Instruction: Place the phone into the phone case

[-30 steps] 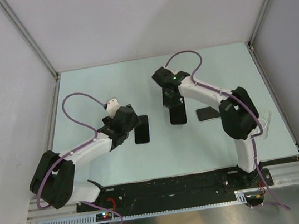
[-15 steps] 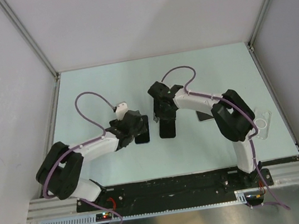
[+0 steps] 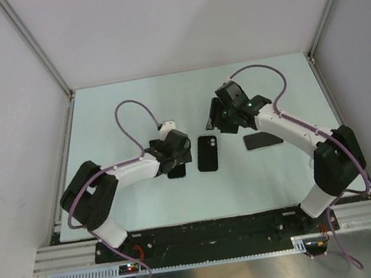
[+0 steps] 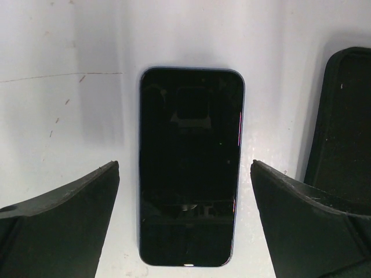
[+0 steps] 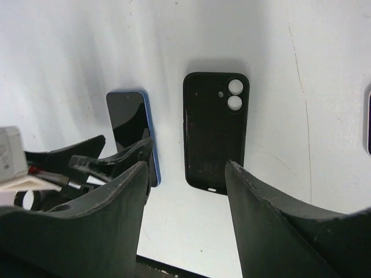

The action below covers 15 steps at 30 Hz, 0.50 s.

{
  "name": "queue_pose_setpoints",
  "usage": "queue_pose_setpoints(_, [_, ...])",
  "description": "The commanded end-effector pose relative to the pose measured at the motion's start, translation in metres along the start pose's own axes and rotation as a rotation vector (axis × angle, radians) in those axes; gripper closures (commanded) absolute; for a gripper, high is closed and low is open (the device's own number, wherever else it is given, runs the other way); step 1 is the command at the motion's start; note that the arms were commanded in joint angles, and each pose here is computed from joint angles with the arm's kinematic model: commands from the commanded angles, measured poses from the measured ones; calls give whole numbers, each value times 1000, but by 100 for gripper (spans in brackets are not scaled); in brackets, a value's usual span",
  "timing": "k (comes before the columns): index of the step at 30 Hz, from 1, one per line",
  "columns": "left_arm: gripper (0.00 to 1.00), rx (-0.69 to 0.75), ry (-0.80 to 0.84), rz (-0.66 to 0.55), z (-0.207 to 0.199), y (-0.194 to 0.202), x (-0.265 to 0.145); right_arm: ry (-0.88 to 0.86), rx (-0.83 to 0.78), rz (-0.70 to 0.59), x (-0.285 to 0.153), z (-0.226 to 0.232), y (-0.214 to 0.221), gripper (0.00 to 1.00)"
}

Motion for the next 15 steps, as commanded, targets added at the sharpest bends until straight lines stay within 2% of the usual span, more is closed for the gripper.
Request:
queue_pose_setpoints(1, [2, 84, -12, 20, -5, 2, 2, -34, -17, -28, -11, -4, -2, 39])
queue_pose_setpoints(10, [2, 108, -31, 51, -3, 13, 9, -34, -26, -35, -14, -12, 4, 39])
queue_pose_setpoints(15, [8, 115, -25, 88, -3, 24, 13, -31, -27, -31, -10, -15, 9, 39])
Point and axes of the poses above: each gripper's point midway between its finger pads, its own x axis out along the fingers, its own z axis along the line the jaws close on, y = z × x, the point moved 1 cm from there along -x, back along the fingers, and after that the axes turned 12 degrees about -x, right-handed, at the moved point
